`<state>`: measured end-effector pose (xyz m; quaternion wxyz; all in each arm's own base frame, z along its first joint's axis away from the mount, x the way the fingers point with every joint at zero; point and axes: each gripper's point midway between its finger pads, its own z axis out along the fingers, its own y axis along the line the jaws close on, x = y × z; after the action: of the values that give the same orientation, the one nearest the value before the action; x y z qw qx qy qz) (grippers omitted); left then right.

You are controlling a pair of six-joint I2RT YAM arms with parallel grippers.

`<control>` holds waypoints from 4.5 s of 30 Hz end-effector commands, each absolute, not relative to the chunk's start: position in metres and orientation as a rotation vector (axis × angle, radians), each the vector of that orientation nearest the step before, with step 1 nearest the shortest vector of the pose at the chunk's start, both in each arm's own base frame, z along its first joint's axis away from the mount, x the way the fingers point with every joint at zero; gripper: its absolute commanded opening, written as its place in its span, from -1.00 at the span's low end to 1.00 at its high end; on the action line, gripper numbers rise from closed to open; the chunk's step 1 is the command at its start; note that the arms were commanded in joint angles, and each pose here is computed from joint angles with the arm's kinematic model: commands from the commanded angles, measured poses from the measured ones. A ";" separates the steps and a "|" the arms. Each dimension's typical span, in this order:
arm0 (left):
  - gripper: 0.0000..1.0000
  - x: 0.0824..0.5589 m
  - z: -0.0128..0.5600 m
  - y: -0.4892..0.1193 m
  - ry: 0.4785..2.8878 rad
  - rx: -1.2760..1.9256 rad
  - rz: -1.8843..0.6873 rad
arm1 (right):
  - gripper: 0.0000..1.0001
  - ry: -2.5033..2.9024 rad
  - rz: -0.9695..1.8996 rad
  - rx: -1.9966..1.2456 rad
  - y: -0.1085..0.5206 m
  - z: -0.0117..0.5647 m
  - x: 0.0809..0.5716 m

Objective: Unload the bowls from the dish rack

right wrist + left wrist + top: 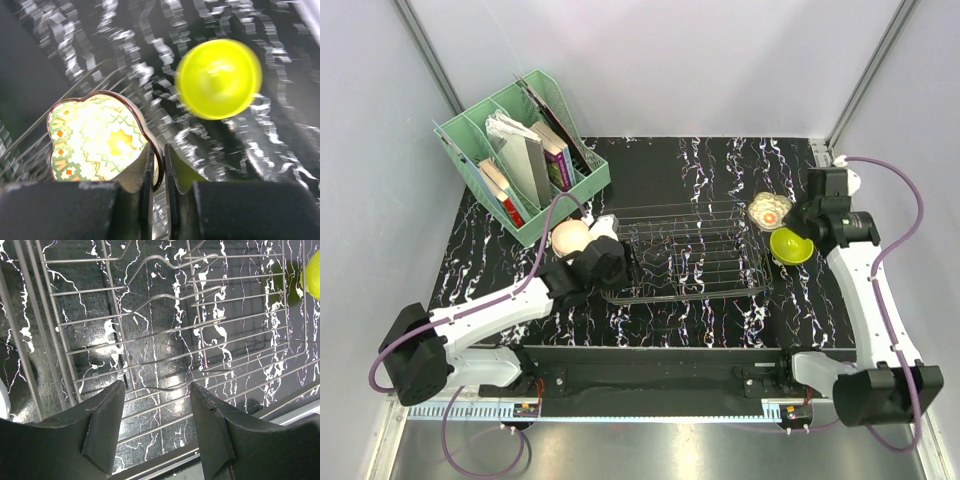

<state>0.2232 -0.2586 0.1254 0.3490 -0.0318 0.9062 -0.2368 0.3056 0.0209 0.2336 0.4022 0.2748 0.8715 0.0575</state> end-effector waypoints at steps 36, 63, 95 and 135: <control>0.16 0.225 0.136 -0.256 2.306 -0.090 -0.628 | -0.94 2.284 -0.116 1.147 -0.096 0.099 0.324; 0.16 0.223 0.129 -0.256 2.321 -0.083 -0.620 | 0.20 2.315 -0.083 1.110 -0.090 0.081 0.316; 0.16 0.222 0.119 -0.257 2.342 -0.085 -0.612 | -0.69 2.227 -0.063 1.038 -0.092 0.088 0.327; 0.15 0.221 0.114 -0.259 2.354 -0.065 -0.606 | -0.13 2.246 -0.084 1.054 -0.087 0.105 0.299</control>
<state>0.2173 -0.2519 0.1097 0.3373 -0.0283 0.9145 -0.2215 0.2943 -0.0801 0.0920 0.3099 0.4095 0.8579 -0.0172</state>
